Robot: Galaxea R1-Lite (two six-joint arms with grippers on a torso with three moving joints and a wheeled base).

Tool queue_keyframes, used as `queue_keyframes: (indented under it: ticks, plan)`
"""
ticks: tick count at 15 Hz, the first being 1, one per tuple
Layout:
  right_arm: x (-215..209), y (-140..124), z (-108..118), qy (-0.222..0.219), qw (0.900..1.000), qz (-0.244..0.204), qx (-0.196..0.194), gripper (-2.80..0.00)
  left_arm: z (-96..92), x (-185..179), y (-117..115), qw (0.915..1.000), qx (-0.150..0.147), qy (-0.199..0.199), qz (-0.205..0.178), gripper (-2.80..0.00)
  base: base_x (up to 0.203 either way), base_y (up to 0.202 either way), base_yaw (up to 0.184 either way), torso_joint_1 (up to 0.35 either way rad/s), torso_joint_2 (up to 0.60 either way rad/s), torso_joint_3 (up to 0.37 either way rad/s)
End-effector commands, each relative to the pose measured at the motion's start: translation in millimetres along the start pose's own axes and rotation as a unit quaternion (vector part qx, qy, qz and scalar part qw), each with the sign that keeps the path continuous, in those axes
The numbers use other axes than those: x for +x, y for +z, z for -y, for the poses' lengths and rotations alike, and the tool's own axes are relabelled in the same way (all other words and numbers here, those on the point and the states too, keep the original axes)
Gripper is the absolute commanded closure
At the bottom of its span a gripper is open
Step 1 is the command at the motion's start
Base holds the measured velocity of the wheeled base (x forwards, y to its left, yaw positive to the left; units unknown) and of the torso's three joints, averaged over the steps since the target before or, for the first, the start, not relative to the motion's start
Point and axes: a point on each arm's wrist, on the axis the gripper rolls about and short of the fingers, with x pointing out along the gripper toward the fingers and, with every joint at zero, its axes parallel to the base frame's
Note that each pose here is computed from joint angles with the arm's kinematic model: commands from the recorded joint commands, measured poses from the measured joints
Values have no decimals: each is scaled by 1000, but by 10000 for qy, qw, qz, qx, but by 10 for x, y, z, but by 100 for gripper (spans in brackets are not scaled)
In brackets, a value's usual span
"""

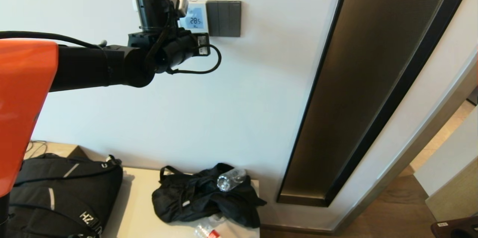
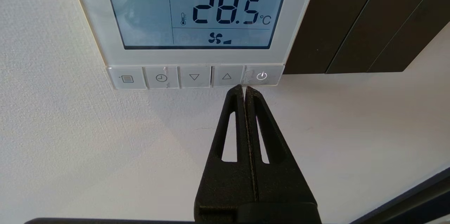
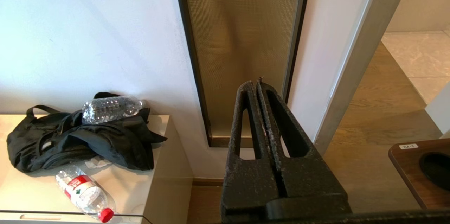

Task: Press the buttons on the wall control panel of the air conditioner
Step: Press the temperature increase button

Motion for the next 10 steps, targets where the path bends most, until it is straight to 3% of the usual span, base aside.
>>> queue_keyframes:
  ticks: [1, 10]
  plan:
    - [0, 0, 0, 6, 10000, 1, -2, 0, -5, -54, 41, 10000, -7, 7, 39, 0, 0, 0, 0, 0, 0, 0]
    - [0, 0, 0, 4, 10000, 2, -2, 0, -10, -122, 85, 10000, -2, 5, 59, 0, 0, 0, 0, 0, 0, 0]
